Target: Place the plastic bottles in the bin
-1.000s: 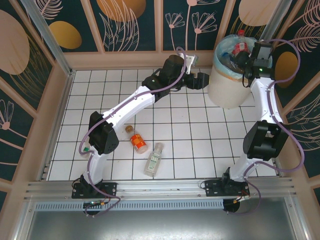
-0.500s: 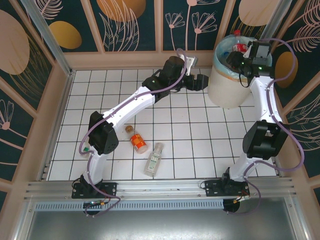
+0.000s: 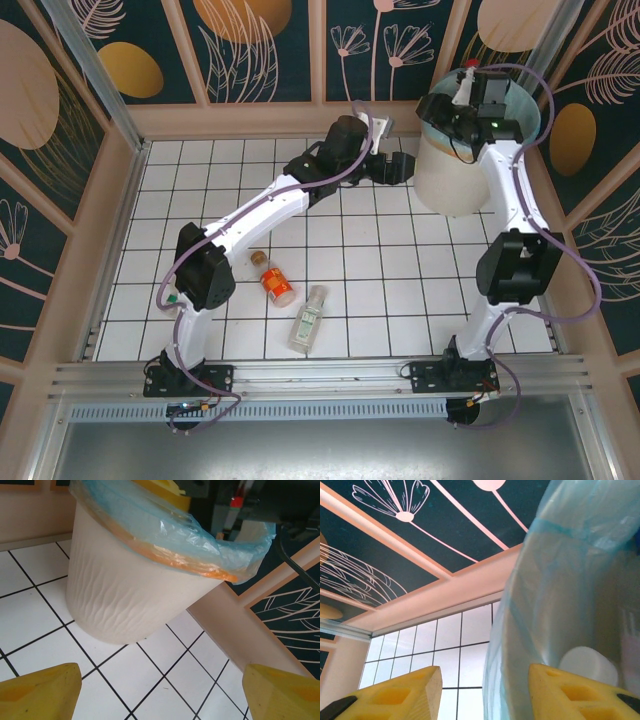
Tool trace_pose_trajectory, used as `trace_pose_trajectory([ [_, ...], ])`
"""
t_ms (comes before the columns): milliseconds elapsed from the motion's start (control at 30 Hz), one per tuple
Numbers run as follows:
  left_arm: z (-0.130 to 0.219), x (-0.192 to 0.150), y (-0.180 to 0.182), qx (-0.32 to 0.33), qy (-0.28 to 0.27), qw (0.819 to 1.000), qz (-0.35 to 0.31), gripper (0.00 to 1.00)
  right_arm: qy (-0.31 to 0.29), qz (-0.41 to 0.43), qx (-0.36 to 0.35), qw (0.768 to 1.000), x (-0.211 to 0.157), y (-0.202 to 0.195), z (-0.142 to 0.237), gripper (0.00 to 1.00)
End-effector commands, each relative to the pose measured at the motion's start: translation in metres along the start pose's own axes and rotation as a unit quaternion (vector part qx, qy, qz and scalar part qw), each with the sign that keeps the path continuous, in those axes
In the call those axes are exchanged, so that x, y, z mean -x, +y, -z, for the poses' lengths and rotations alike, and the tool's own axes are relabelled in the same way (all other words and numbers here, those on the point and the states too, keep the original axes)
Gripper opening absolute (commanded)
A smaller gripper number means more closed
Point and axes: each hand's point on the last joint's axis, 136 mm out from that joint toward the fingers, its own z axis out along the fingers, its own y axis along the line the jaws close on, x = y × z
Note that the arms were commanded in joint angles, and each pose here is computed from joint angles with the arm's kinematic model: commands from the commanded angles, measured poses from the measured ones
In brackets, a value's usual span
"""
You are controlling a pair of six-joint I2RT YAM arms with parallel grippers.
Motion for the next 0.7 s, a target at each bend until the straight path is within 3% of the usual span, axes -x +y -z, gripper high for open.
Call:
trace_pose_trajectory([
  [0, 0.019, 0.019, -0.011, -0.002, -0.029, 0.999, -0.017, 0.84, 0.026, -0.005, 0.028, 0.999, -0.007, 0.023, -0.012, 0.49],
  [167, 0.024, 0.021, -0.011, 0.004, -0.033, 0.999, -0.022, 0.84, 0.039, 0.006, 0.037, 0.999, -0.007, 0.038, -0.031, 0.50],
  [567, 0.036, 0.025, 0.000, 0.030, -0.045, 0.998, -0.029, 0.84, 0.005, 0.013, 0.072, 0.997, 0.015, 0.071, -0.041, 0.50],
  [667, 0.042, 0.028, 0.002, 0.034, -0.050, 0.998, -0.029, 0.84, -0.017, 0.033, 0.037, 0.999, 0.030, 0.075, -0.033, 0.52],
])
